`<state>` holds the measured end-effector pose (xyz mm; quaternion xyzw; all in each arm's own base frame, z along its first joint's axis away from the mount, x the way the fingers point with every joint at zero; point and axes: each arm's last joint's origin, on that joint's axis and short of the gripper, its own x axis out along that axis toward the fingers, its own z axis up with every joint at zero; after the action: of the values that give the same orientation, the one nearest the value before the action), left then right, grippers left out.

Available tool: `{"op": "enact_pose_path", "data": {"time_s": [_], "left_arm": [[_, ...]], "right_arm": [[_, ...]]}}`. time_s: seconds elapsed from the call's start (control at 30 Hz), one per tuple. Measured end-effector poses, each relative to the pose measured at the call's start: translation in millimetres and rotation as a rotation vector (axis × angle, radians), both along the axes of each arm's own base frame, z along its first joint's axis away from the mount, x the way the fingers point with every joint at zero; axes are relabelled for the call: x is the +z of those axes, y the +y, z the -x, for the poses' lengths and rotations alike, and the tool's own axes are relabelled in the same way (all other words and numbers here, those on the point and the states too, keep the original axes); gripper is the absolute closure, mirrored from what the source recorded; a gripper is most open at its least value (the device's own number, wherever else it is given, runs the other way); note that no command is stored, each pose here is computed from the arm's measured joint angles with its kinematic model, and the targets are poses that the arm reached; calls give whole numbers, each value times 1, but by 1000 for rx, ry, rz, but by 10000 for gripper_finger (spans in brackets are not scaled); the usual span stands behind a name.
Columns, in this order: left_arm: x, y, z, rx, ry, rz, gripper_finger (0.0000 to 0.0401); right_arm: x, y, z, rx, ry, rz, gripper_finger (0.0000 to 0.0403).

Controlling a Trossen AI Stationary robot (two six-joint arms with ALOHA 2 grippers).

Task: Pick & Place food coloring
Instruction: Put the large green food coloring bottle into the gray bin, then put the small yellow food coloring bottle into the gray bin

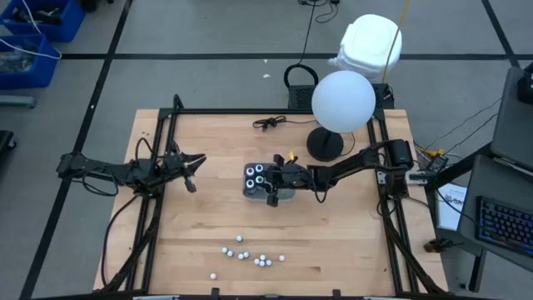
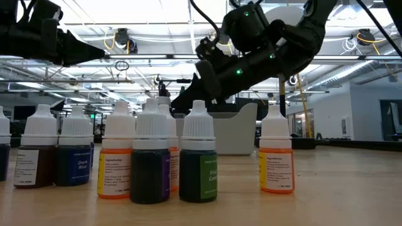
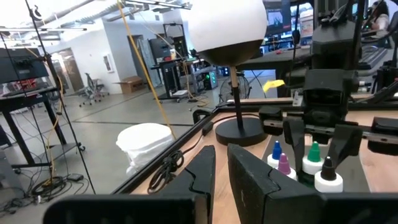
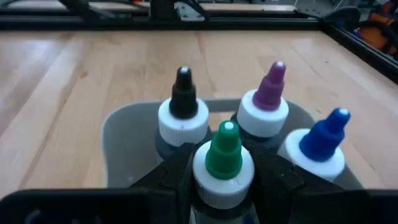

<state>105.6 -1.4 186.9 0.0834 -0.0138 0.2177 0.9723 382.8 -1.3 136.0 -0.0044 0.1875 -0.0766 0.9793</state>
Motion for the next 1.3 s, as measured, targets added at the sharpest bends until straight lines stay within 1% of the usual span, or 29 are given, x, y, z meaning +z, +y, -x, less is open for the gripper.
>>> {"op": "enact_pose_path", "data": {"time_s": [0.1,0.33,0.87,0.93,1.07,1.17,1.3], "left_arm": [[0,0,0,0,1,0,350],[0,0,0,0,4,-5,350],[0,0,0,0,4,-4,350],[0,0,0,0,5,-4,350],[0,0,0,0,4,-4,350],[0,0,0,0,4,-3,350],[0,0,0,-1,3,1,350]], "right_arm": [[-2,-1,0,-4,3,-6,287],[-2,-1,0,-2,0,3,258],[2,0,0,5,-23,13,206],[6,0,1,6,-33,16,202],[26,0,4,9,-75,20,196],[38,3,9,20,-58,42,195],[61,11,20,30,-49,52,204]]}}
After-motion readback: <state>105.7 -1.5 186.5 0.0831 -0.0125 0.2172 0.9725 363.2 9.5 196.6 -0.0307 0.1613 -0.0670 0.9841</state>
